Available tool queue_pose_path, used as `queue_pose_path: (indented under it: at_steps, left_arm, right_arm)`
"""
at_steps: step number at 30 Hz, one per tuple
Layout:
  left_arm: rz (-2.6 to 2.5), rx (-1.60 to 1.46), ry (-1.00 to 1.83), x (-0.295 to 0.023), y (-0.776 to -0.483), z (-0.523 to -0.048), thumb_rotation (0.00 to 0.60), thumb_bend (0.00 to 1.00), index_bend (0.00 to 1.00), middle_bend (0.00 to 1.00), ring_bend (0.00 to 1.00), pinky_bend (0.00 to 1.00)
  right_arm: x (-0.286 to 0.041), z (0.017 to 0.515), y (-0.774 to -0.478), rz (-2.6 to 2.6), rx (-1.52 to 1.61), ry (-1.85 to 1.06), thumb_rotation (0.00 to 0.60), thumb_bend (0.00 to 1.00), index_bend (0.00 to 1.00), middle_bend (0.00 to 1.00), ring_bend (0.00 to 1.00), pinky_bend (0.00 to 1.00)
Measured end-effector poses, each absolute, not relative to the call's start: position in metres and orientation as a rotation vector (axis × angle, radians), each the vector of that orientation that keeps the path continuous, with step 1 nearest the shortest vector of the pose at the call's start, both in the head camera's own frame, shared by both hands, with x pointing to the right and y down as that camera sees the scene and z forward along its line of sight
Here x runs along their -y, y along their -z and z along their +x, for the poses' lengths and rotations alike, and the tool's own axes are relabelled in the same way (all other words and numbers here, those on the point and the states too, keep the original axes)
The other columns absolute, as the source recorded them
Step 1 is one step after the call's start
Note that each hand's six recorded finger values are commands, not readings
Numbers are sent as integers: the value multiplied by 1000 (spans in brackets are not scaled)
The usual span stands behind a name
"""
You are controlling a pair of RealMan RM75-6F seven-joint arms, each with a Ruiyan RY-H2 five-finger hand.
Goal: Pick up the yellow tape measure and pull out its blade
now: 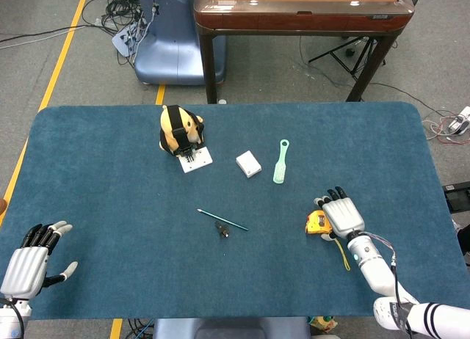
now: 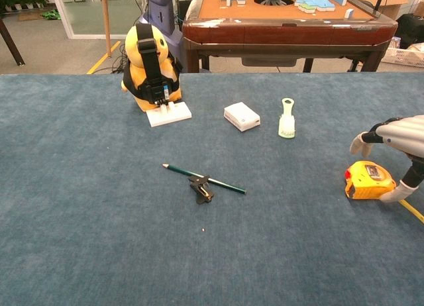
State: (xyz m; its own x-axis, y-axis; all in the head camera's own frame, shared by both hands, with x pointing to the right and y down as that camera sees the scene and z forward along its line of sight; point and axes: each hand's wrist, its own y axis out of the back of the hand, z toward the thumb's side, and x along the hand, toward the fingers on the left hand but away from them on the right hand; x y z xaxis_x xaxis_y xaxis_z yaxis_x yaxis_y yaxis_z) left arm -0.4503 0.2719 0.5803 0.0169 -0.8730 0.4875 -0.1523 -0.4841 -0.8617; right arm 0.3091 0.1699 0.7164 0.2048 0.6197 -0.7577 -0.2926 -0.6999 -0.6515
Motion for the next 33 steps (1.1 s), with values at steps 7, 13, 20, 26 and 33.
queue_pose_path:
  at_steps: [7,13,20,26,33]
  left_arm:
    - [-1686,-1065,1527,-275,-578,-451,600,203,208,173,131,63]
    - [-1687,-1068,1526,-275,-578,-451,600,203,208,173,130,63]
    - [-1696,-1064,1519,-273,-578,-450,600,202,208,173,131,60]
    - [-1691,-1068,1527,-274,-577,-453,600,203,208,172,130,60]
    - [-1696,-1071,1528,-275,-578,-455,600,202,208,173,130,60]
  right_arm:
    - [-177,309,-716,-1771,279,-1555,600,122,250,297,122,48]
    - [-185,313,-709,-1777,279,-1559,599,123,273,316,144,48]
    - [-184,317,-709,-1762,297,-1574,600,123,273,316,144,48]
    - [-181,313,-714,-1764,305,-1581,600,122,273,316,151,48]
    - [-183,312,-717,-1769,306,-1600,600,163,298,336,168,48]
